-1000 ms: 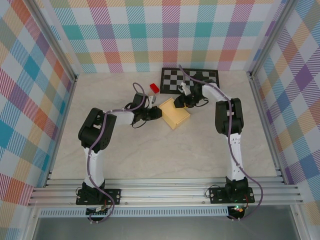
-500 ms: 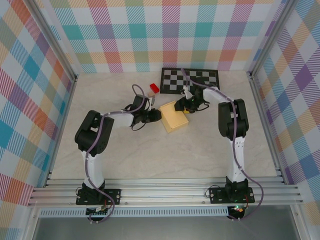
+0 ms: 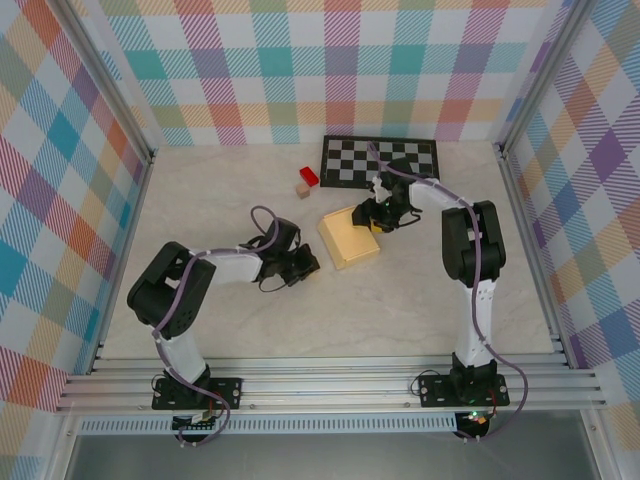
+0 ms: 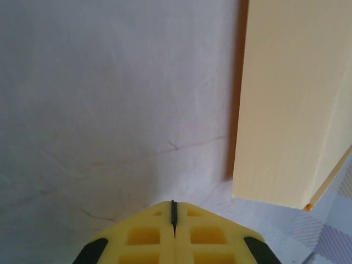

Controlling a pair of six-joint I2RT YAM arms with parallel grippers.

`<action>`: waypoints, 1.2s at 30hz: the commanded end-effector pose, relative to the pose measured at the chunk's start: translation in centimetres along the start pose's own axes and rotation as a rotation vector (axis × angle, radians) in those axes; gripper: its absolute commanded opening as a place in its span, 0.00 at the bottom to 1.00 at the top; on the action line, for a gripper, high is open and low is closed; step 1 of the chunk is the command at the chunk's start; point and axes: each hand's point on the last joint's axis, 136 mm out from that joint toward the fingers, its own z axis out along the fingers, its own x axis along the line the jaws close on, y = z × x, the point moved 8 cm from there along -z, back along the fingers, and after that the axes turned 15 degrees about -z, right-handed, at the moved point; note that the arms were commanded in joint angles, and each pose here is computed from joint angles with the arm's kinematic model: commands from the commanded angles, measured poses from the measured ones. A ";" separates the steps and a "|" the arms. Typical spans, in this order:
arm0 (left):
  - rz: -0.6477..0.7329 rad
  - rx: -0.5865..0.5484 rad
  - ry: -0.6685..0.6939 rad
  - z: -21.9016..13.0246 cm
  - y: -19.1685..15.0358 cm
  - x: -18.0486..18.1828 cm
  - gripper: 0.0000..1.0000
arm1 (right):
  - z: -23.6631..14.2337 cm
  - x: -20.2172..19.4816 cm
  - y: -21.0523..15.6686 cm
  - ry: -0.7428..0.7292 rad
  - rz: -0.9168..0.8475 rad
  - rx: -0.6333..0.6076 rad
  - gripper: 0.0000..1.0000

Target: Fold the paper box

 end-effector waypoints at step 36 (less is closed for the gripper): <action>-0.156 0.012 -0.308 5.1 -4.2 -8.5 0.00 | 4.9 1.0 -9.5 -0.028 0.320 0.033 0.54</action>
